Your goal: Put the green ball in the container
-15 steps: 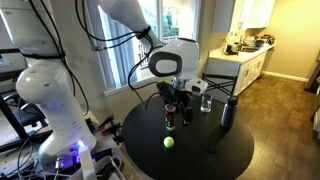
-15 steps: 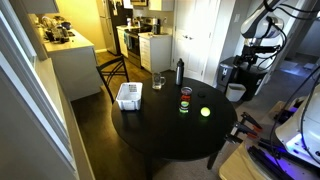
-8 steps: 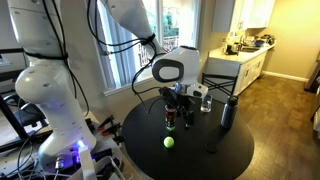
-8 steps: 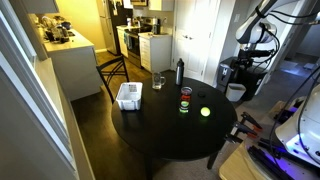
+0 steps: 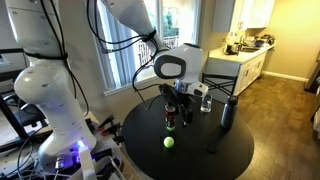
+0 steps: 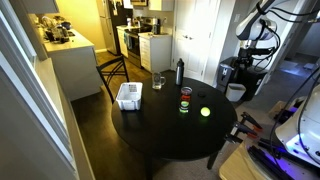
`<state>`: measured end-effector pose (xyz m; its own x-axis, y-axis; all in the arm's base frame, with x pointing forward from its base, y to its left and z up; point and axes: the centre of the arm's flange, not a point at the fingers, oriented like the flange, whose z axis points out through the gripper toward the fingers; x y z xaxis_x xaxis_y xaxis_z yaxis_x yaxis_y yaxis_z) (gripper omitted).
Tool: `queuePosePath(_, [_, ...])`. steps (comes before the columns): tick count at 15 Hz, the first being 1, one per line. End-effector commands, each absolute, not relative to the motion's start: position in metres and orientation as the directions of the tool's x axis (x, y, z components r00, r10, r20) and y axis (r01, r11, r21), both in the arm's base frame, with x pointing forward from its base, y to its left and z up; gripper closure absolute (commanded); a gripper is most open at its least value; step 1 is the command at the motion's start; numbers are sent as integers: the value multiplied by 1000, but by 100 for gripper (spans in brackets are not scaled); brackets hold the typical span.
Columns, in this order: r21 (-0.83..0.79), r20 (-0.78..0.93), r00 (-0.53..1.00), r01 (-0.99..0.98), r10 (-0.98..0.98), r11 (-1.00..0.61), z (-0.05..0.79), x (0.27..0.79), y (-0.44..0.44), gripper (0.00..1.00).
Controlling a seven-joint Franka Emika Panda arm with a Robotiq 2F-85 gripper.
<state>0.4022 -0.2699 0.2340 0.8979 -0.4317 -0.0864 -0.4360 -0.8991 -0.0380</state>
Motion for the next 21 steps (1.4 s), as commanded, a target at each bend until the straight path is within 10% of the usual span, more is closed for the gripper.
queuePosePath(1, [-38, -87, 898, -436, -431, -899, 234, 402, -270, 0])
queuePosePath(21, [-158, -183, 858, -508, -481, -846, 53, 512, -247, 0])
